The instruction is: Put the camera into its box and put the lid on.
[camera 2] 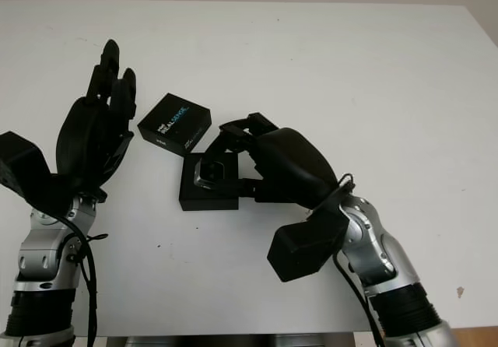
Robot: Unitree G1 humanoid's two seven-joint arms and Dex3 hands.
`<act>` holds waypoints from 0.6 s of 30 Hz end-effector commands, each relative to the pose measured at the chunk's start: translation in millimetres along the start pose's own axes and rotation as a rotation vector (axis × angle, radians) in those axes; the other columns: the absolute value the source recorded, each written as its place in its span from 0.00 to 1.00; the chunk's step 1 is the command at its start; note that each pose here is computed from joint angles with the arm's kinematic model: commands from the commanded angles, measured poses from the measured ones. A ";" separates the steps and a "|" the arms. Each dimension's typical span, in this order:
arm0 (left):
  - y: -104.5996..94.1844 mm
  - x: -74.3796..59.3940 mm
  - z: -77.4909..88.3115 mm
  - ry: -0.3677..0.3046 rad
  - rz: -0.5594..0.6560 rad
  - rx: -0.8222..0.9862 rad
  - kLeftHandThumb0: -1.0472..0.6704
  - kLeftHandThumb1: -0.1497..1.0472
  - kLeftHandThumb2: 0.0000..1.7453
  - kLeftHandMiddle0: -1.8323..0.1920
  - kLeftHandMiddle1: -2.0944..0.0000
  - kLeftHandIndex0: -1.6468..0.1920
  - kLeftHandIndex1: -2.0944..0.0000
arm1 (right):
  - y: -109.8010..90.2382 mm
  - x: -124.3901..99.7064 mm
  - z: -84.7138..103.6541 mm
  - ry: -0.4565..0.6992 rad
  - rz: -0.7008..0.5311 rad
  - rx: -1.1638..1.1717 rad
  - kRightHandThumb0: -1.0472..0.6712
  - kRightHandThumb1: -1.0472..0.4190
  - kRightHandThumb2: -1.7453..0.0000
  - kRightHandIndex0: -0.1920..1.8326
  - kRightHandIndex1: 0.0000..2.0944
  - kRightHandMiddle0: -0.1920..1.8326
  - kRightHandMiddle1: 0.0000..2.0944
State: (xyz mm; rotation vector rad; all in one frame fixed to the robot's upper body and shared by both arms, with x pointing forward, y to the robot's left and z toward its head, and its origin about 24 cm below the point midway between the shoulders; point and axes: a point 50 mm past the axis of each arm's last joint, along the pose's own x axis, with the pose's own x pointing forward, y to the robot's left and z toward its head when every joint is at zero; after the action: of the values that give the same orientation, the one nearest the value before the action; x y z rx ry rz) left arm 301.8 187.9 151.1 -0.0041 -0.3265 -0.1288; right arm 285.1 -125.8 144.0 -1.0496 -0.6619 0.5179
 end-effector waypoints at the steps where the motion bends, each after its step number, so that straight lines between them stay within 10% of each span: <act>1: -0.8 -4.4 -0.7 -0.003 0.001 0.011 0.16 1.00 0.31 1.00 1.00 1.00 1.00 | 1.3 -2.3 -0.3 -0.005 0.039 -0.025 0.20 0.00 0.76 0.15 0.28 0.31 0.46; 18: 0.0 -5.9 -1.1 -0.003 0.035 0.000 0.16 1.00 0.30 1.00 1.00 1.00 1.00 | 10.2 -2.0 6.1 -0.047 0.207 -0.069 0.14 0.00 0.73 0.14 0.20 0.29 0.44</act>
State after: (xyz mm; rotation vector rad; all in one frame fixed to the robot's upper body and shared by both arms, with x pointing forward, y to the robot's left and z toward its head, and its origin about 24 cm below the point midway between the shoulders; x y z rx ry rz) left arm 299.5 188.2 147.7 -0.0074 -0.3189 -0.1001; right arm 283.3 -123.8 148.4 -1.1651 -0.6567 0.6446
